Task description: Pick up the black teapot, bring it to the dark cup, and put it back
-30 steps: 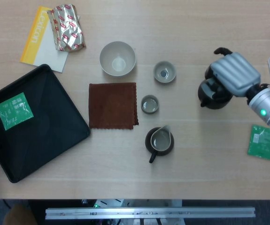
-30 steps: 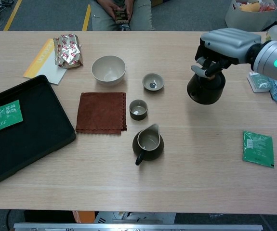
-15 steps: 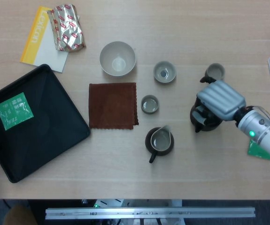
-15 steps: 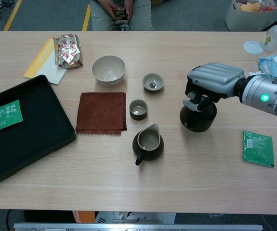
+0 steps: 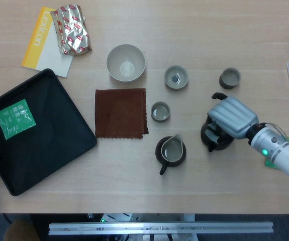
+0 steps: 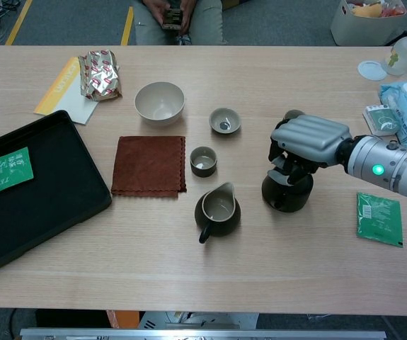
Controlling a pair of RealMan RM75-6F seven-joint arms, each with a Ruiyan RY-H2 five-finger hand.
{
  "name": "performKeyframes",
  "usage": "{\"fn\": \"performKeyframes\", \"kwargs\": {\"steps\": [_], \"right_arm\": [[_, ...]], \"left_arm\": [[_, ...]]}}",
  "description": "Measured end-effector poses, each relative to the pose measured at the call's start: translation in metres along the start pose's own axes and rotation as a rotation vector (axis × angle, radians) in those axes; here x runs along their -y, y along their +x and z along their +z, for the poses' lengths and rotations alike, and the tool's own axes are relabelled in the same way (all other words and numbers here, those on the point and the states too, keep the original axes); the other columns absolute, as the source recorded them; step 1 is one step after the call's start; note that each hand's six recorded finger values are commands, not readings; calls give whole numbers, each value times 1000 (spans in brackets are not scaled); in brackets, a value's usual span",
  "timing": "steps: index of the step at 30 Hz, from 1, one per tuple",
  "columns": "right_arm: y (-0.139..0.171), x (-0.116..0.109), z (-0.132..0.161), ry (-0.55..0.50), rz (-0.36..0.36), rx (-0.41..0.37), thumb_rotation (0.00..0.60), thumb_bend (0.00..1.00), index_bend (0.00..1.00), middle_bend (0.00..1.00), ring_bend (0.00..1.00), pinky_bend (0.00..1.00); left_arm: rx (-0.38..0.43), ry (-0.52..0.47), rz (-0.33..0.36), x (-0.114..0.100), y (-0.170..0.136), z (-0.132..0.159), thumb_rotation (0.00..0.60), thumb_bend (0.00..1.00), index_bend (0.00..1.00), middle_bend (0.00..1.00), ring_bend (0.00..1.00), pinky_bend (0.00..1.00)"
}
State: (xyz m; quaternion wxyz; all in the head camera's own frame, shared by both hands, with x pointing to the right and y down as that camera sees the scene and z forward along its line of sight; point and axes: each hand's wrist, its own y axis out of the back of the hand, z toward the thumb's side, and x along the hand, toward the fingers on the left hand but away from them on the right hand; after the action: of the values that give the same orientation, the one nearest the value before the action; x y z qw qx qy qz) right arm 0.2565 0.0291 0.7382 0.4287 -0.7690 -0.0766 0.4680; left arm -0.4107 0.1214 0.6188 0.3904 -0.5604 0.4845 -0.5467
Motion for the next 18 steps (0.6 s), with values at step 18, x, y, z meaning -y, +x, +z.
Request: {"fn": "performKeyframes", "kwargs": {"steps": [18], "right_arm": [[3,3,3,73,8,-7,446,440,588,497,434,168]], "left_arm": [[-1,-2,1,1,0,-1,600,432,146,240,190,171]]}}
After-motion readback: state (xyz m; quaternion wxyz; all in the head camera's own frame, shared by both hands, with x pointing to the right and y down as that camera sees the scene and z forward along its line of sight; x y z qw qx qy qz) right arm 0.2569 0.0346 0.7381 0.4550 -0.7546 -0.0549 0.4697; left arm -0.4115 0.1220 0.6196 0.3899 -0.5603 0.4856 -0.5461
